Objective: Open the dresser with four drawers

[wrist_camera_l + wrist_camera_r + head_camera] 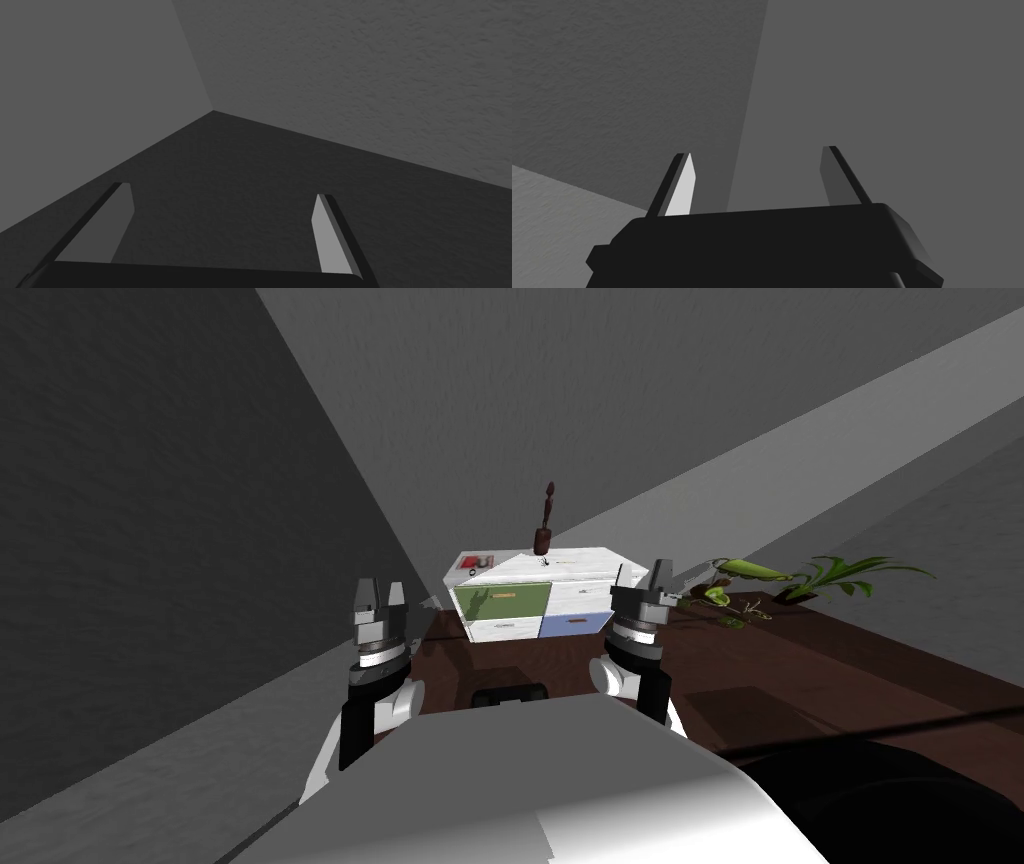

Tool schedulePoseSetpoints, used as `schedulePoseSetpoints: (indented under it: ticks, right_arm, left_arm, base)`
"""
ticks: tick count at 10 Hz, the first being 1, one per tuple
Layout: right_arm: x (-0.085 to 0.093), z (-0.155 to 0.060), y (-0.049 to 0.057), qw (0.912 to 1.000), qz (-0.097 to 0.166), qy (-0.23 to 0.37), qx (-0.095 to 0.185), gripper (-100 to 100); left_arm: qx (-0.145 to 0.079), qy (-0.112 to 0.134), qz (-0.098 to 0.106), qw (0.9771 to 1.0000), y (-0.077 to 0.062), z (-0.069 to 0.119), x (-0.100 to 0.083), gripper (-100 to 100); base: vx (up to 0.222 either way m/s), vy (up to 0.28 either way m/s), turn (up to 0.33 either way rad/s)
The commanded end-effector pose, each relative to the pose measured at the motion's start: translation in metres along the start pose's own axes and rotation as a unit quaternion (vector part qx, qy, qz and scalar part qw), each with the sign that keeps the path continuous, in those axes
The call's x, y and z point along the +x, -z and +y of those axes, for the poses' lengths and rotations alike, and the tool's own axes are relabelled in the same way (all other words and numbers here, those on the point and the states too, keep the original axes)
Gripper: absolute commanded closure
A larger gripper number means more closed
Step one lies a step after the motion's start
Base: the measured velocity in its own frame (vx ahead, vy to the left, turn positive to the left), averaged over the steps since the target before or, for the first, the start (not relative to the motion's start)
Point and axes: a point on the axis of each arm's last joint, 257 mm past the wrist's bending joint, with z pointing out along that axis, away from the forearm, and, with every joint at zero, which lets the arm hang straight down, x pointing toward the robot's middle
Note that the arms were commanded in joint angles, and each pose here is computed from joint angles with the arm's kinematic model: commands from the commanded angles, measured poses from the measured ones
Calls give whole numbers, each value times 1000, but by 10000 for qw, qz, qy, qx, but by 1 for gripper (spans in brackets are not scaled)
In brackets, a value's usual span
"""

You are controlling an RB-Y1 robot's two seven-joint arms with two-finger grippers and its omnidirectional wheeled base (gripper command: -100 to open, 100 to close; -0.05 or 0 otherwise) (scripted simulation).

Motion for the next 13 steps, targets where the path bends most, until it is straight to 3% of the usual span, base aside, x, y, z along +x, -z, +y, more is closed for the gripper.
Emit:
schedulePoseSetpoints:
  ticks: [1, 3, 4, 9, 13]
  right_arm:
    - [0, 0, 0, 10000, 0, 0, 0, 0]
    - [0, 0, 0, 10000, 0, 0, 0, 0]
    - [6, -1, 0, 9997, 198, 125, -15, -100]
    - [29, -12, 2, 9913, 869, 987, -114, -100]
    - [36, -20, 6, 9807, 1084, 1619, -185, -100]
  left_arm:
    - [0, 0, 0, 10000, 0, 0, 0, 0]
    - [0, 0, 0, 10000, 0, 0, 0, 0]
    - [0, 0, 0, 10000, 0, 0, 0, 0]
    - [-3, 0, 0, 10000, 0, 0, 0, 0]
    - [-3, 0, 0, 10000, 0, 0, 0, 0]
  base:
    - [0, 0, 0]
    - [0, 0, 0]
    - [14, 10, -7]
    - [35, 45, -18]
    - [40, 39, -14]
